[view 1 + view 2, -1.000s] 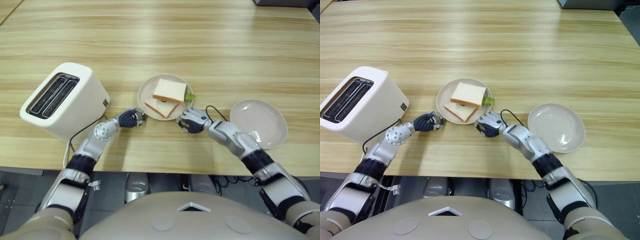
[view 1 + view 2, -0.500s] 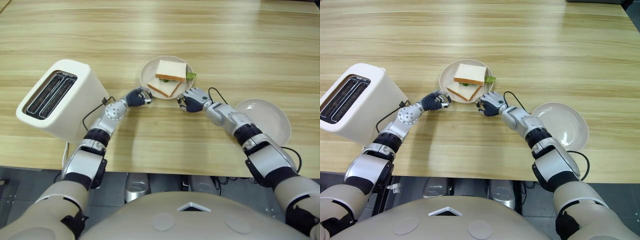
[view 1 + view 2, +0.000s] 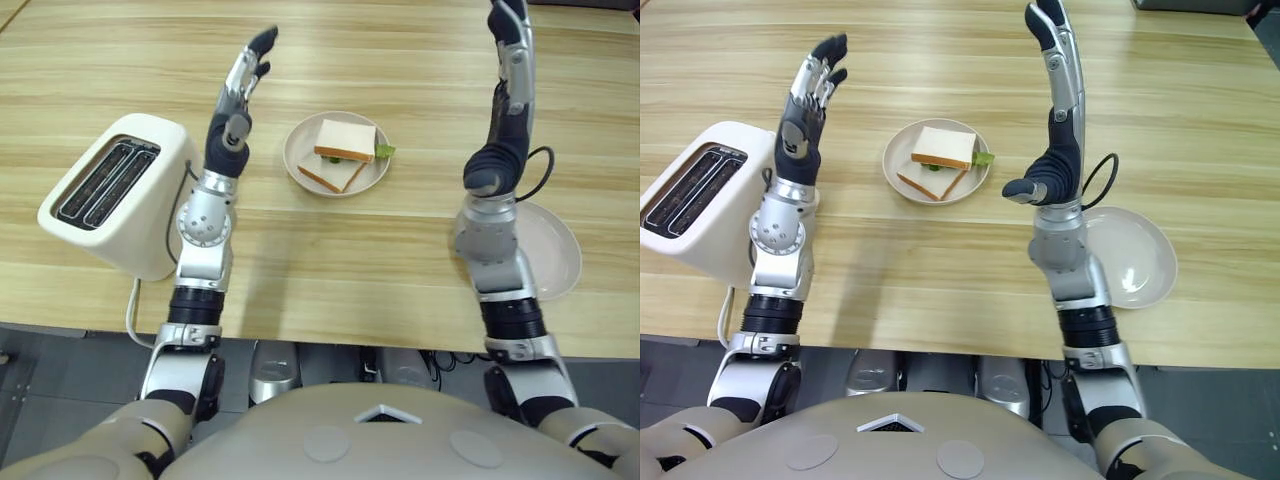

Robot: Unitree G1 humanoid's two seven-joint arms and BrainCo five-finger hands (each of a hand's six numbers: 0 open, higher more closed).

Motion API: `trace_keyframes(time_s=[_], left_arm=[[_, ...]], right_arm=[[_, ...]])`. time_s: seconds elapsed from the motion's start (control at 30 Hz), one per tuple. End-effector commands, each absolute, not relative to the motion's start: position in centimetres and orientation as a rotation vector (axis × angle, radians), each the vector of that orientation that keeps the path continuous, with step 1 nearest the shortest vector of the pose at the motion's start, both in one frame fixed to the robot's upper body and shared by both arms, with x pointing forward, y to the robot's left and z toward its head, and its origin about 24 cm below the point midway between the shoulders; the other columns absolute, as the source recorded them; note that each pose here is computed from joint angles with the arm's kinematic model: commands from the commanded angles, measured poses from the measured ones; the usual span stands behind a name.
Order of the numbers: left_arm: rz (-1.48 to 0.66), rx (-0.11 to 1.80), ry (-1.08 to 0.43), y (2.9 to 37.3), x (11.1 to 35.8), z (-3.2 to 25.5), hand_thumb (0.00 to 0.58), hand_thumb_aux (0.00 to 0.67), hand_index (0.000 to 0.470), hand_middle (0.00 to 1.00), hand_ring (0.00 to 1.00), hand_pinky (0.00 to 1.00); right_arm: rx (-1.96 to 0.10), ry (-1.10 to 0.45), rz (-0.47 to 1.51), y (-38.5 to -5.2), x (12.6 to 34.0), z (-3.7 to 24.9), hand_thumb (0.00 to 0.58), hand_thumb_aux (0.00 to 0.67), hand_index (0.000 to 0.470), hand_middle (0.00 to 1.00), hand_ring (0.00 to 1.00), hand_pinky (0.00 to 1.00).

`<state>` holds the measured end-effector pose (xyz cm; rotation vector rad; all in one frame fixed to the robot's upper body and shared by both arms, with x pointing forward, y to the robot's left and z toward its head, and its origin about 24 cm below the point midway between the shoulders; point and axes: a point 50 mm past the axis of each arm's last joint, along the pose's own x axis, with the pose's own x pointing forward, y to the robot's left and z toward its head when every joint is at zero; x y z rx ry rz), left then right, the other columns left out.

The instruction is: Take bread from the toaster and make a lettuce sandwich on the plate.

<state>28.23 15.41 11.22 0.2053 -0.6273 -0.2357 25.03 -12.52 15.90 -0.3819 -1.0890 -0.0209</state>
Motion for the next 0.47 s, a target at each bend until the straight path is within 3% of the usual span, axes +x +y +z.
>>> trace_keyframes(time_s=[0.03,0.2,0.33,0.47], left_arm=[[-0.175,0.200,-0.510,17.2,27.6,7.6,0.000,0.000,0.000,0.00,0.00,0.00],[-0.117,0.162,-0.515,18.8,27.7,7.5,0.000,0.000,0.000,0.00,0.00,0.00],[-0.085,0.215,-0.551,19.3,27.3,7.8,0.000,0.000,0.000,0.00,0.00,0.00],[-0.099,0.264,-0.565,19.2,26.7,7.7,0.000,0.000,0.000,0.00,0.00,0.00]], right_arm=[[-0.397,-1.008,0.011,-12.0,25.3,13.3,0.000,0.000,0.000,0.00,0.00,0.00],[-0.449,-1.093,-0.006,-13.6,25.6,14.2,0.000,0.000,0.000,0.00,0.00,0.00],[-0.356,-1.027,-0.089,-15.5,26.6,14.4,0.000,0.000,0.000,0.00,0.00,0.00],[-0.329,-0.988,-0.047,-14.8,25.7,13.7,0.000,0.000,0.000,0.00,0.00,0.00]])
